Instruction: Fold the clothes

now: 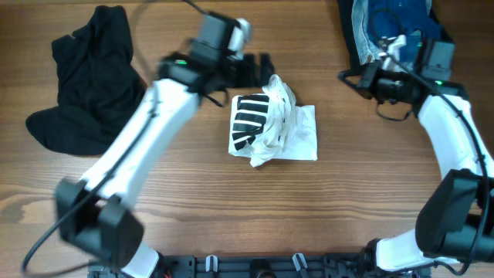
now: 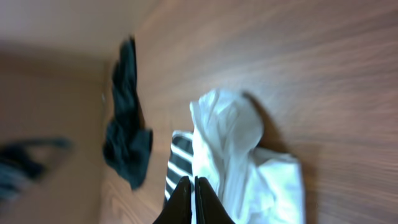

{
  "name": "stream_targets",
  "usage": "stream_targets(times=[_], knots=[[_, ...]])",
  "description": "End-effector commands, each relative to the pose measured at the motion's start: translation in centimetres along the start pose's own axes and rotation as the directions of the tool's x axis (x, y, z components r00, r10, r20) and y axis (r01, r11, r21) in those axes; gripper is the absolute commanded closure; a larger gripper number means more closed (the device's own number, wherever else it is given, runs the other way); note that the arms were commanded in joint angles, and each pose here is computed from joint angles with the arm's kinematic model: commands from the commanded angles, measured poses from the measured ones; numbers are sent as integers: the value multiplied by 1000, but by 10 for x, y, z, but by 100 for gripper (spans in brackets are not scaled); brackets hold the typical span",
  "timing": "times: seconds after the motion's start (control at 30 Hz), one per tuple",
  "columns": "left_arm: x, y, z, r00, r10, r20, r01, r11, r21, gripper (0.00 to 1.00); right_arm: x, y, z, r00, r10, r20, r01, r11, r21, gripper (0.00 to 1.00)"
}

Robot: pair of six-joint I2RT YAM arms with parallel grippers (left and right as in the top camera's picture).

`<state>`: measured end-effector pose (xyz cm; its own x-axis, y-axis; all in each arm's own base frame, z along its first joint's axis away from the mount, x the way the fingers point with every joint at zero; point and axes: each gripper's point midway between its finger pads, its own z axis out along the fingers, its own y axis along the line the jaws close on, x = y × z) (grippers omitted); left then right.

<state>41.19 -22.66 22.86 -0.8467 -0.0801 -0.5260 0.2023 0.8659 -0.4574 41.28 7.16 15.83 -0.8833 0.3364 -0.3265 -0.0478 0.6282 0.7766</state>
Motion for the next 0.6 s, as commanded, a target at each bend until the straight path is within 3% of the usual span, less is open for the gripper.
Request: stream_targets(times=[0.0,0.1,0.17,0.37,0.57], knots=[[-43,41,-75,982,-84,166,94,994,-52,0,37,8,38,978,-165,-129,181,976,124,88],[-42,83,-90,973,-154,171,178,975,-134,0,65,10,58,954,-210,-215,258,940,224,72],[-37,102,-92,969,-188,158,215,960,-177,0,79,12,67,940,-226,-257,292,921,258,68],[-24,134,-93,968,-220,122,246,928,-279,0,118,7,83,912,-192,-364,326,876,354,61],[-21,138,-94,968,-223,115,248,920,-303,0,138,2,75,906,-99,-412,277,875,397,61]])
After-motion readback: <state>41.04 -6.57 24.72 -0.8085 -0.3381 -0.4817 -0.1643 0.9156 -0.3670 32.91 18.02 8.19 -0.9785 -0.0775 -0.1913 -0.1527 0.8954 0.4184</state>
